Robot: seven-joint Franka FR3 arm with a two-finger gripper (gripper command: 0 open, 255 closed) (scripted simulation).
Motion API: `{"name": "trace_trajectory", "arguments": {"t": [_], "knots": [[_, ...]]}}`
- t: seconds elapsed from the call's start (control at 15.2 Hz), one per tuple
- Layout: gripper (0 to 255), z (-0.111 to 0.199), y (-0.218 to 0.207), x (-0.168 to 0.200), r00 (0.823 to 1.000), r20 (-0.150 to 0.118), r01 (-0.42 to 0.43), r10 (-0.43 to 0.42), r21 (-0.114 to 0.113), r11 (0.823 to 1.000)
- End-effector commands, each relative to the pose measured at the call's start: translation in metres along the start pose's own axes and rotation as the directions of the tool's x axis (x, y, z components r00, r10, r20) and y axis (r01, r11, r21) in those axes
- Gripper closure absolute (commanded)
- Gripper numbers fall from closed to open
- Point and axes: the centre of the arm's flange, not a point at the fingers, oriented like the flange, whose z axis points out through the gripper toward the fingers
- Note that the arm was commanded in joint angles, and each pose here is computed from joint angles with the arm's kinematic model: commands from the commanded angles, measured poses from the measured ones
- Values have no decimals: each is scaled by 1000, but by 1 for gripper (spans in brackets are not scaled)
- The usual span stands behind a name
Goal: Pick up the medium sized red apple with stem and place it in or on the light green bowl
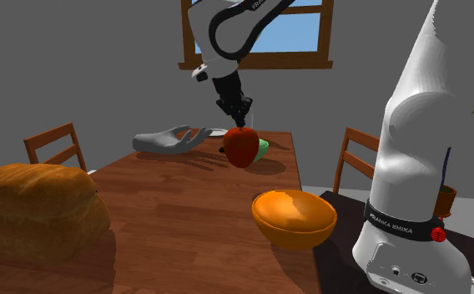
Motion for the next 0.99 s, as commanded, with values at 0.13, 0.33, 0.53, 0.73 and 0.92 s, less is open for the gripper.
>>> {"name": "trace_trajectory", "arguments": {"t": [0.13,0.33,0.53,0.73,0.92], "knots": [[255,-20,-2,-8,1000,0,0,0,0,1000],[255,-34,-2,-15,1000,0,0,0,0,1000],[255,-48,-2,-21,1000,0,0,0,0,1000],[255,-63,-3,-28,1000,0,0,0,0,1000],[255,-77,-3,-34,1000,0,0,0,0,1000]]}}
